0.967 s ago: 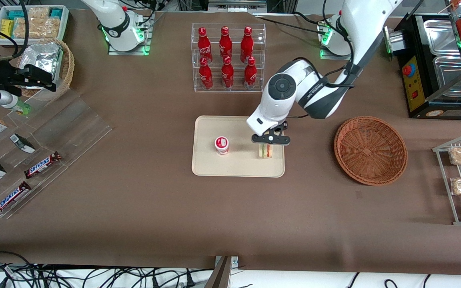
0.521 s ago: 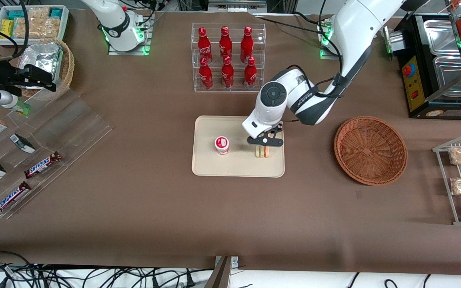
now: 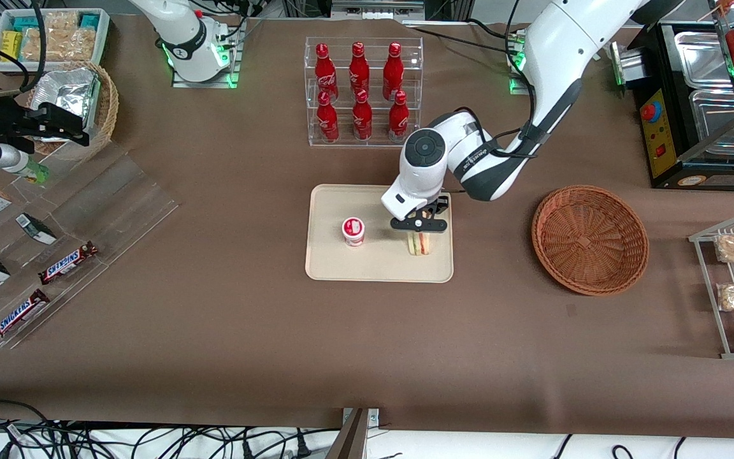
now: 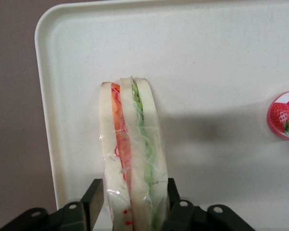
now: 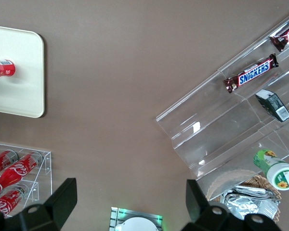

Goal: Place sandwich from basket to tray
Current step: 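Lower the sandwich onto the tray beside the cup and open the left gripper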

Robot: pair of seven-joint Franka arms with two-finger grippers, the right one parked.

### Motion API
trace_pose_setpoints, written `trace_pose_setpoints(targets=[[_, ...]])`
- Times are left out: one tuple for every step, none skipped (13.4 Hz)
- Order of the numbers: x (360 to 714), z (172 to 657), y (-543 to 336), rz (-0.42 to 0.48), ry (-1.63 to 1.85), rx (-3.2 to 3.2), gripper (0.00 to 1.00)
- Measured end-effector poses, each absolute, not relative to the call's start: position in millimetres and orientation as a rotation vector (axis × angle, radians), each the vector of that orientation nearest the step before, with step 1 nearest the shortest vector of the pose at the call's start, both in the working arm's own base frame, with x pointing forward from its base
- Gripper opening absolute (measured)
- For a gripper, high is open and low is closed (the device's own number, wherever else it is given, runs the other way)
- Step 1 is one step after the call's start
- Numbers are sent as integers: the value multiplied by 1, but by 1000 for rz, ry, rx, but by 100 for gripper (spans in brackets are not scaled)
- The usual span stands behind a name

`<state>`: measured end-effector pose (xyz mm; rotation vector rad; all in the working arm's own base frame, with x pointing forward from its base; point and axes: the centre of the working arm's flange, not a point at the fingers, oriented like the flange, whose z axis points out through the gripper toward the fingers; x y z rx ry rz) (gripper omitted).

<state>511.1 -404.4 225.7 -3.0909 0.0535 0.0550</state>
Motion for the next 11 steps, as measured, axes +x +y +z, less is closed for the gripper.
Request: trace_pose_setpoints(targets=[[512, 226, -404, 52, 53, -3090, 73], [514, 228, -405, 45, 47, -3094, 84], [519, 233, -404, 29, 35, -3100, 93], [526, 243, -402, 2, 13, -3107, 100], [535, 259, -397, -29, -33, -3108, 100], [545, 281, -389, -61, -103, -3096, 100], [556, 310, -377, -93, -174, -3072, 100], [565, 342, -364, -123, -247, -3038, 100], [572, 374, -350, -146, -321, -2999, 100], [579, 404, -334, -166, -391, -2965, 100], [585, 432, -318, -180, -461, -2946, 100]])
